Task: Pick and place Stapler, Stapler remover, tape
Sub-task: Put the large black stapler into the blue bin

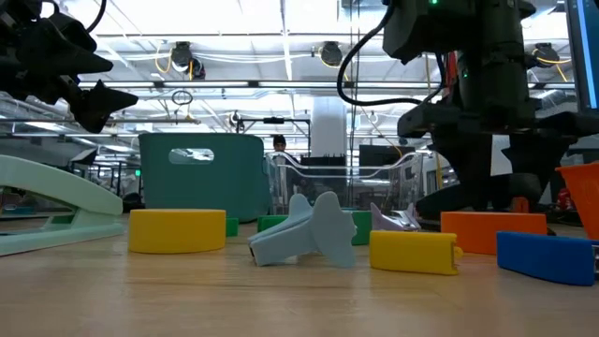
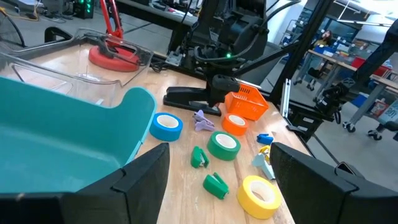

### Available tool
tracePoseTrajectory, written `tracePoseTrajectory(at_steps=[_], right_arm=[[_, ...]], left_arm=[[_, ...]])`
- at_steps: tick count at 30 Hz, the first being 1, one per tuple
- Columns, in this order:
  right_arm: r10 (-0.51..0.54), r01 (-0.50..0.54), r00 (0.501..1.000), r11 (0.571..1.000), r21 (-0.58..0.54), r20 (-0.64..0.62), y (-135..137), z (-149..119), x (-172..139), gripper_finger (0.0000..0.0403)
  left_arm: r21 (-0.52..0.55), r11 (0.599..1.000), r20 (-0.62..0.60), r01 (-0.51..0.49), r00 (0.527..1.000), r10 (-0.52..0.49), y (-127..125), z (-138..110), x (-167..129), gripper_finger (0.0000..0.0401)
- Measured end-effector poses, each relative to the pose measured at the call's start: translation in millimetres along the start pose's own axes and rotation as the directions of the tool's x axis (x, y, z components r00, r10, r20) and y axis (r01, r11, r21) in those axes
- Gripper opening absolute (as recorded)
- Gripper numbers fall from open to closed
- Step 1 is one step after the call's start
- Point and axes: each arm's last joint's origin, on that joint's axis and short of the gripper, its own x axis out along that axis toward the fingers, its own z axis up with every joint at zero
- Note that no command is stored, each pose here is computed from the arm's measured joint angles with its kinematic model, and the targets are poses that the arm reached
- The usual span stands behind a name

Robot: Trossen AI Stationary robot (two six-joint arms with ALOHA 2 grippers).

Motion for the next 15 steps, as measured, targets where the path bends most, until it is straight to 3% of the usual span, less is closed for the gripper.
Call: tracePoseTrajectory(at_steps=[5,15], right_arm=[[0.085,-0.085,0.996,0.996,-0.004,-0.023,-1.1,0.8,16.2,0.0223],[0.081,-0.079,0.995,0.996,0.041,-0.049,-9.7,2.0,26.9,0.0223]], left_arm=[[0.000,1.000,0.001,0.000,1.000,0.000,0.0,0.1,0.0,0.0283],[0.000,1.000,0.002,0.000,1.000,0.000,0.0,0.2,0.0,0.0283]])
